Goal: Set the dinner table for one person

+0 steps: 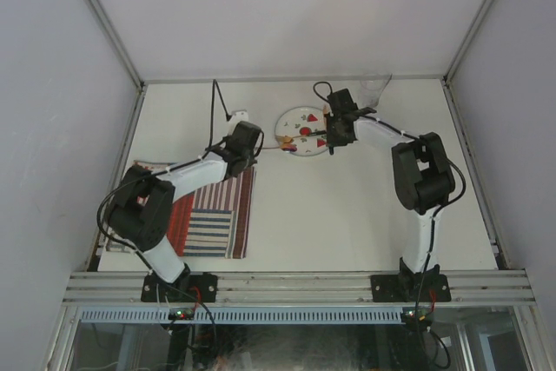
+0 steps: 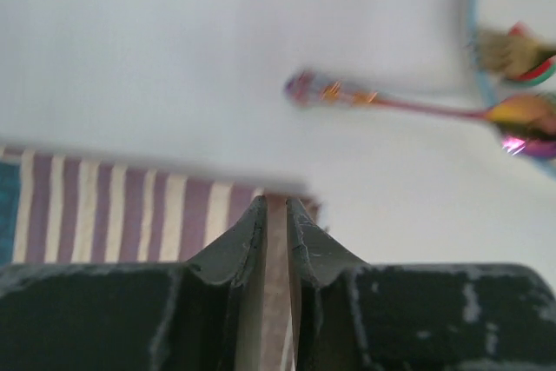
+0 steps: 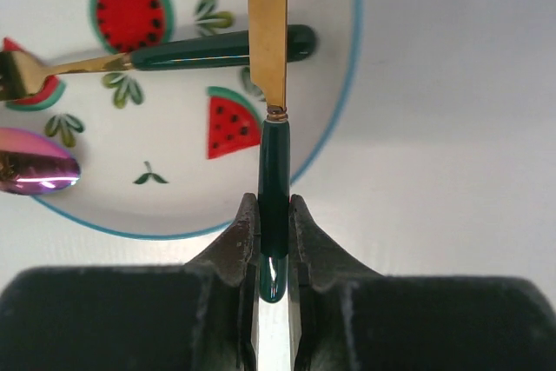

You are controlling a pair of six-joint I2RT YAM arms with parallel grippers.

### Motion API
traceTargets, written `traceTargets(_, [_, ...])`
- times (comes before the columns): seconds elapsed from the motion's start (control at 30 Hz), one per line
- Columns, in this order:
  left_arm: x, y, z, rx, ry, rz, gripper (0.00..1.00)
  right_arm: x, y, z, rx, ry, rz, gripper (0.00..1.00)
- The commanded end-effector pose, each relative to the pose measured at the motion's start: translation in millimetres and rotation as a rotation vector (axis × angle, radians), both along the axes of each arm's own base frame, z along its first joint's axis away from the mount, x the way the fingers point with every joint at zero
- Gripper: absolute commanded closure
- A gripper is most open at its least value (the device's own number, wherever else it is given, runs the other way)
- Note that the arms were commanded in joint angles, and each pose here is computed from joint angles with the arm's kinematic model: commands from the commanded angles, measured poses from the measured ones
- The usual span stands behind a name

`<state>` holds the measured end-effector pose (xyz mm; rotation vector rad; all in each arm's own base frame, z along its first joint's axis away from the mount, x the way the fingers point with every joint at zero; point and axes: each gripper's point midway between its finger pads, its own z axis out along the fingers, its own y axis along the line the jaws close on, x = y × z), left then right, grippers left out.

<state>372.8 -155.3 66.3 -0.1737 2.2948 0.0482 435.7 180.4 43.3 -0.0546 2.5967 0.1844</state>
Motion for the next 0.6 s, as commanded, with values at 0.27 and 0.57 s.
traceTargets(0.27, [51, -62, 18, -0.110, -0.052, -0.133, 0.81, 12, -46, 27, -0.017, -0.087, -0.073, 1.00])
traceTargets(0.57, [46, -88, -7, -0.177, -0.022, -0.183, 0.74, 5, -79, -5, -0.026, -0.010, -0.138, 1.00])
